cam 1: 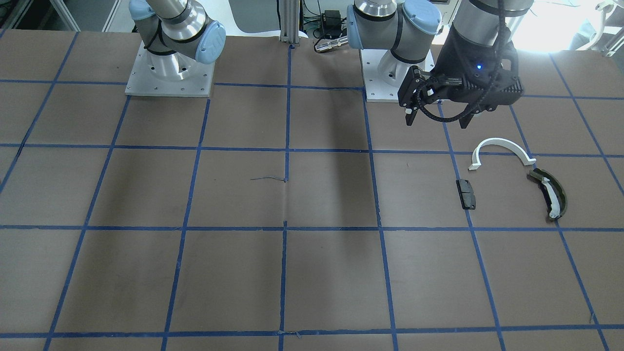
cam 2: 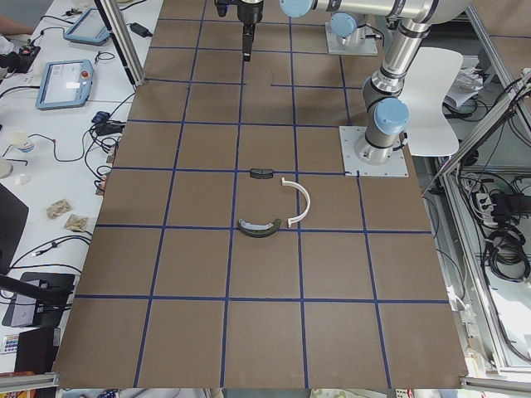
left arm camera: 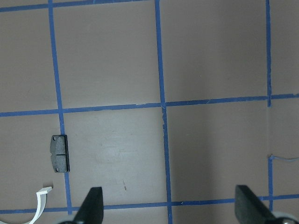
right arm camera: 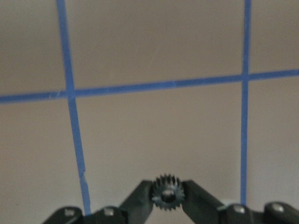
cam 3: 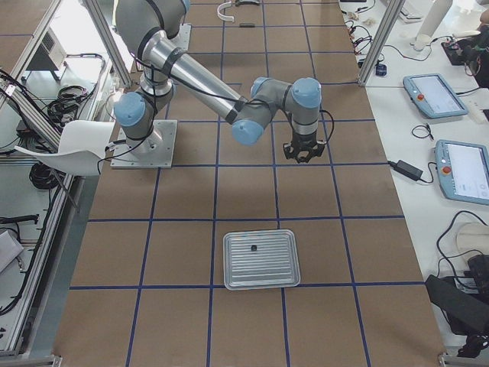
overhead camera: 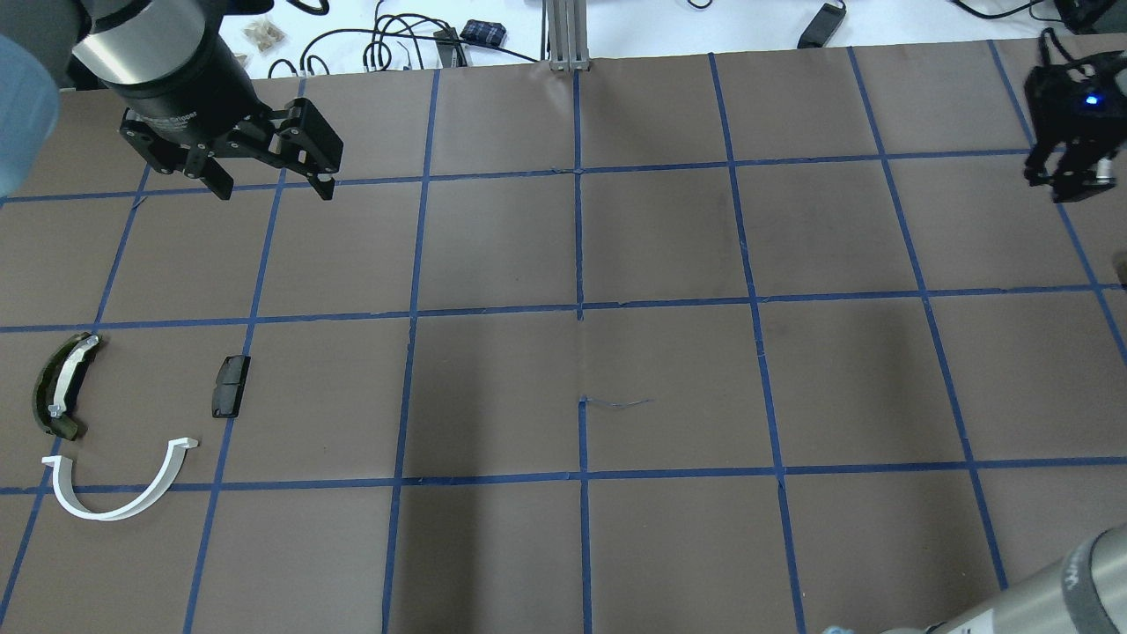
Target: Place bearing gear from tray to pile
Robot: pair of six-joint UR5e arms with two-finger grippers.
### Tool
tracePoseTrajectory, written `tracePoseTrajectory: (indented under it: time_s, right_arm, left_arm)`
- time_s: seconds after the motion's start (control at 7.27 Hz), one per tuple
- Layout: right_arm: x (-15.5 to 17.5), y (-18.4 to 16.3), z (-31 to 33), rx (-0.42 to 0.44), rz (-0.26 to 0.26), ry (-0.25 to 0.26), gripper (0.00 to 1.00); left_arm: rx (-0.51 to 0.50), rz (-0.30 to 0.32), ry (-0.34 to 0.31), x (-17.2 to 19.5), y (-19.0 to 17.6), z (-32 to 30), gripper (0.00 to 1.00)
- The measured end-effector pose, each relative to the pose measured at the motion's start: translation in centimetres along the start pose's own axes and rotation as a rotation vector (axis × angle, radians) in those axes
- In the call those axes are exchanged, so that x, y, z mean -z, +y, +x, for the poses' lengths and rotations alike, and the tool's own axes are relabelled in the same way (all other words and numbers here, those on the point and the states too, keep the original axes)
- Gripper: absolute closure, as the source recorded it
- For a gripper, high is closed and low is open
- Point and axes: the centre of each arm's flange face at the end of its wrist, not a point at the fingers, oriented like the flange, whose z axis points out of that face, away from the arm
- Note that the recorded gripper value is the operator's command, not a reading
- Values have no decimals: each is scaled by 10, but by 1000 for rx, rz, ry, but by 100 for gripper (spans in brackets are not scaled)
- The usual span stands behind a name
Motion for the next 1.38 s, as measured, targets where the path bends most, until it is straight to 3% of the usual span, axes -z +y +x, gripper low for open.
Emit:
tracePoseTrajectory:
  time_s: [0.41,0.69,0.83,1.1,1.24,1.38]
  right_arm:
    - [-6,-206,-15,-598,46,-46,100]
    - [-32,-326,-51,-912,28,-115,100]
    - [-46,-383,-76,-1005,10,-141,100]
    - [-68,-463,-123,-1092,-24,-170,98]
    - [-78,-480,-137,-1132,-40,-179,91]
    - [-87,-489,-144,-1149,-50,-185,42]
  left_arm:
    - [0,0,0,0,0,0,0]
    - [-1,0,0,0,0,0,0]
    - [0,0,-1,0,1,0,0]
    - [1,-3,-3,0,2,-2,0]
    - [1,-6,-5,0,2,-2,0]
    - [0,-8,-7,0,3,-2,0]
